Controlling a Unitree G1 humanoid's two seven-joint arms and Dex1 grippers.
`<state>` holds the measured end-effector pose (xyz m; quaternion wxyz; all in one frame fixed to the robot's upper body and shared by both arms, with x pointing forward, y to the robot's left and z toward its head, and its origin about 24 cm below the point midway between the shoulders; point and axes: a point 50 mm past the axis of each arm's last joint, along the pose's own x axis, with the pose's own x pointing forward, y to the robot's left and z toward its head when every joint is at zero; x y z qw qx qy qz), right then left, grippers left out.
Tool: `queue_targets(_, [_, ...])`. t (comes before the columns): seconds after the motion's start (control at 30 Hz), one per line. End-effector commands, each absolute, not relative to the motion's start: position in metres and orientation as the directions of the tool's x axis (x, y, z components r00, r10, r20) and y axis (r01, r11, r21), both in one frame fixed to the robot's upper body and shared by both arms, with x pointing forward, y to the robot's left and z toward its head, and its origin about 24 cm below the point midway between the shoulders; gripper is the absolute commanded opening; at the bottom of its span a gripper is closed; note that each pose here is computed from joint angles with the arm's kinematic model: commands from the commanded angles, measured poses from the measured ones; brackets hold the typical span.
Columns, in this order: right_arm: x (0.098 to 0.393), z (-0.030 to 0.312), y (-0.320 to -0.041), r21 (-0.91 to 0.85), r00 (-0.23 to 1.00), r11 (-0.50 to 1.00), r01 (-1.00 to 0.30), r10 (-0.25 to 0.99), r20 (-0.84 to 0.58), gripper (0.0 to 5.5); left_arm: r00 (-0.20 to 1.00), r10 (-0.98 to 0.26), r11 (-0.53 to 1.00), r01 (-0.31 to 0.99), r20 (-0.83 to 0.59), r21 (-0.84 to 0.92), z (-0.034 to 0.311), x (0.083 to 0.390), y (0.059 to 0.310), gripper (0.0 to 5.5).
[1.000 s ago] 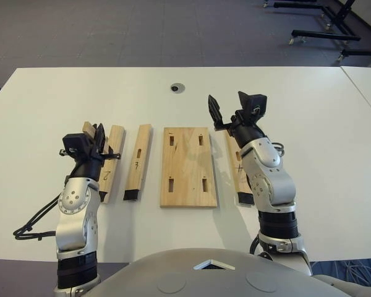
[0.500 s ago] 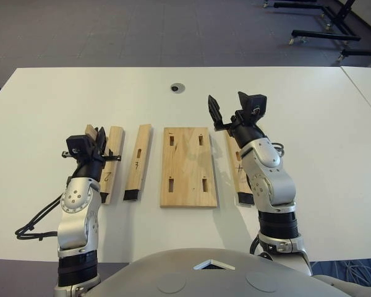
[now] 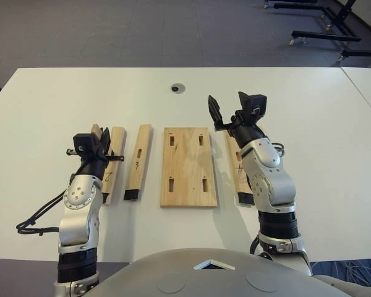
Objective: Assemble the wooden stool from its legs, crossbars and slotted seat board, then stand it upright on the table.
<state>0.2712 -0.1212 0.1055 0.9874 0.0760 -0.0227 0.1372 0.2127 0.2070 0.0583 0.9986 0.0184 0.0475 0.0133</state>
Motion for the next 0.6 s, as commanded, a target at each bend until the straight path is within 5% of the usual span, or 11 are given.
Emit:
queue_targets(0.03, [0.272, 0.107, -0.122, 0.141, 0.963, 0.953, -0.269, 0.261, 0.072, 4.80, 0.973, 0.030, 1.000, -0.027, -0.229, 0.015, 0.035, 0.206, 0.207, 0.39])
queue_targets(0.37, [0.274, 0.108, -0.122, 0.142, 0.963, 0.954, -0.266, 0.257, 0.078, 4.80, 0.987, 0.014, 1.000, -0.014, -0.161, -0.005, 0.045, 0.213, 0.207, 2.38])
queue_targets(0.6, [0.275, 0.105, -0.123, 0.136, 0.963, 0.954, -0.266, 0.257, 0.079, 4.80, 1.000, -0.003, 0.999, 0.003, 0.001, -0.035, 0.068, 0.214, 0.208, 2.38])
